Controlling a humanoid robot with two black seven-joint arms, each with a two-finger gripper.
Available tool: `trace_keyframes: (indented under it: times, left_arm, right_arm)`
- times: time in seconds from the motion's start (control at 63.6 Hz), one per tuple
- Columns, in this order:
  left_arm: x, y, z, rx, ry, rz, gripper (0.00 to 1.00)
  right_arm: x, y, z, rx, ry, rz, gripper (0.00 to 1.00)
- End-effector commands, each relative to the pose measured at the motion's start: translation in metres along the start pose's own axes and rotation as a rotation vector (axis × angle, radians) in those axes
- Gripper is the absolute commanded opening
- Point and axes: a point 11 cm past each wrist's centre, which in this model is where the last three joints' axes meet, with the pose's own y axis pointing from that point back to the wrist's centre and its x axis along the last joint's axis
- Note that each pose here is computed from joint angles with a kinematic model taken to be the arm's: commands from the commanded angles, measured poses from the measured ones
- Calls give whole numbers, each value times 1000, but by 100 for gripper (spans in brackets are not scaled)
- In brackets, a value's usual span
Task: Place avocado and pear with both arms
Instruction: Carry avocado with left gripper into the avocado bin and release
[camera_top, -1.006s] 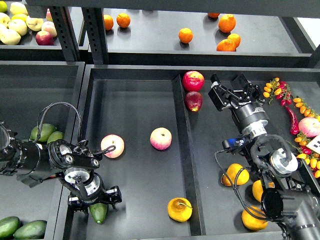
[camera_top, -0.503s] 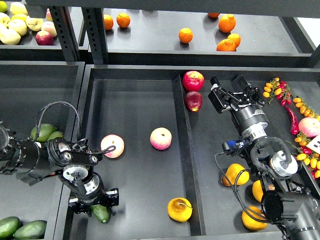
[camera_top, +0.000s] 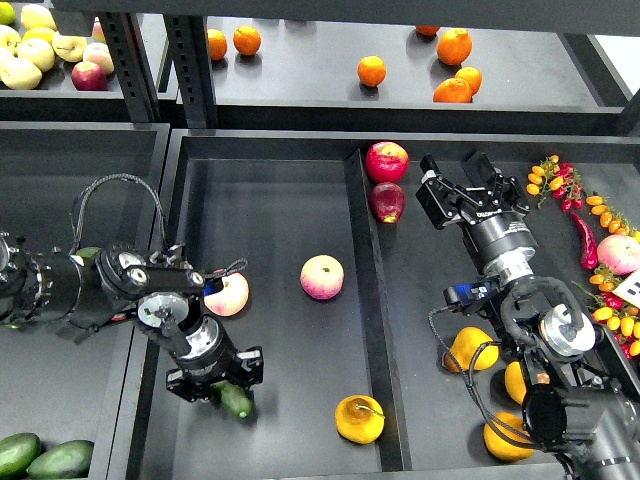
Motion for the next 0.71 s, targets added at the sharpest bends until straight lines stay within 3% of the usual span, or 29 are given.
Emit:
trace_keyframes:
  times: [0.0,0.22,0.33,0.691]
  left_arm:
    - [18,23,16,-35,5,56,18]
    - [58,66,-4,-49,66,153,19]
    - [83,94,-48,-39,154,209,19]
    - [106,127,-144,40,274,296,20]
  right_arm:
    - [0,0,1,-3,1,1,99]
    - [-2,0,-1,2,-1,-5,99]
    - [-10,-6,-2,0,-1,-21,99]
    - [-65,-49,15,-66,49,-121,100]
